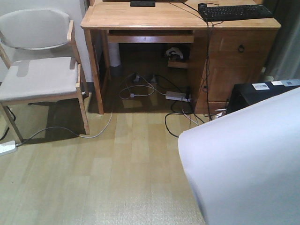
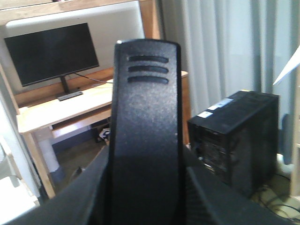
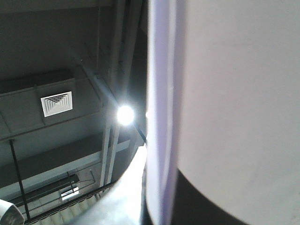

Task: Grab stapler and paper to desk for stapling
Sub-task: 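Drive the base toward the wooden desk holding the paper in the right gripper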

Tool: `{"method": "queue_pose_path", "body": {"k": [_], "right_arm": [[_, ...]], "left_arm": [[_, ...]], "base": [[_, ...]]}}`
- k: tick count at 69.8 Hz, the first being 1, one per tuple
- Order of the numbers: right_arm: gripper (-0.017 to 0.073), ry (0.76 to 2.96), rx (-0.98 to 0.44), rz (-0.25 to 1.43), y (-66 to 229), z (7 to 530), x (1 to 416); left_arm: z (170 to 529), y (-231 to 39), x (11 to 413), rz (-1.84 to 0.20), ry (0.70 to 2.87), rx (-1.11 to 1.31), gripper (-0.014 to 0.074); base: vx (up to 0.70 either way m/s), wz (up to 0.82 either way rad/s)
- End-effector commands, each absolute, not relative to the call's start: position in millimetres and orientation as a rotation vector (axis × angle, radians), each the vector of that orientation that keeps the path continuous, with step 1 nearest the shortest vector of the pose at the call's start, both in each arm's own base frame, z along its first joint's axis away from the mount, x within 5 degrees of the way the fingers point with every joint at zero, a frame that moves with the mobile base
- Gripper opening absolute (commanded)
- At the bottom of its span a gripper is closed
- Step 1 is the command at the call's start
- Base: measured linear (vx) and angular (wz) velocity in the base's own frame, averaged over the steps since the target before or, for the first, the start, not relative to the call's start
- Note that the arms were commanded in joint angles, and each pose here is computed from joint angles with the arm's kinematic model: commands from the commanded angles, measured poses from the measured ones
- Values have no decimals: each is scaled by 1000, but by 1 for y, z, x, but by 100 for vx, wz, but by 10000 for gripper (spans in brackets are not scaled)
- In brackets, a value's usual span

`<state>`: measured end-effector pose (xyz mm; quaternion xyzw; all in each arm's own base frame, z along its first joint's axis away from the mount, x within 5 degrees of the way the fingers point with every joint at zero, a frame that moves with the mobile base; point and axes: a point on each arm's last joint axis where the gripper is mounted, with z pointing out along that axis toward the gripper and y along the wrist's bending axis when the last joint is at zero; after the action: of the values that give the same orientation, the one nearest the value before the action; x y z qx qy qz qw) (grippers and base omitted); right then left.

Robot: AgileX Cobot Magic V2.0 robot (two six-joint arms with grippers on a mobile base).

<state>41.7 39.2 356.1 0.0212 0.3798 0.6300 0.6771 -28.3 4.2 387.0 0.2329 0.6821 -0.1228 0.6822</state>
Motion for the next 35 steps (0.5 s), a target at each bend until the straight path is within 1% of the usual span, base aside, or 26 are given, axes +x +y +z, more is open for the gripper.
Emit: {"method": "queue_pose_path", "body": {"k": [1, 35], "right_arm": [[-6, 797, 24, 1428, 38, 366, 39], [-6, 797, 24, 1428, 38, 366, 39]], "left_arm": [[404, 4, -28, -293, 1412, 478, -6], [404, 4, -28, -293, 1412, 478, -6]], "base": [[28, 8], [34, 2]]}}
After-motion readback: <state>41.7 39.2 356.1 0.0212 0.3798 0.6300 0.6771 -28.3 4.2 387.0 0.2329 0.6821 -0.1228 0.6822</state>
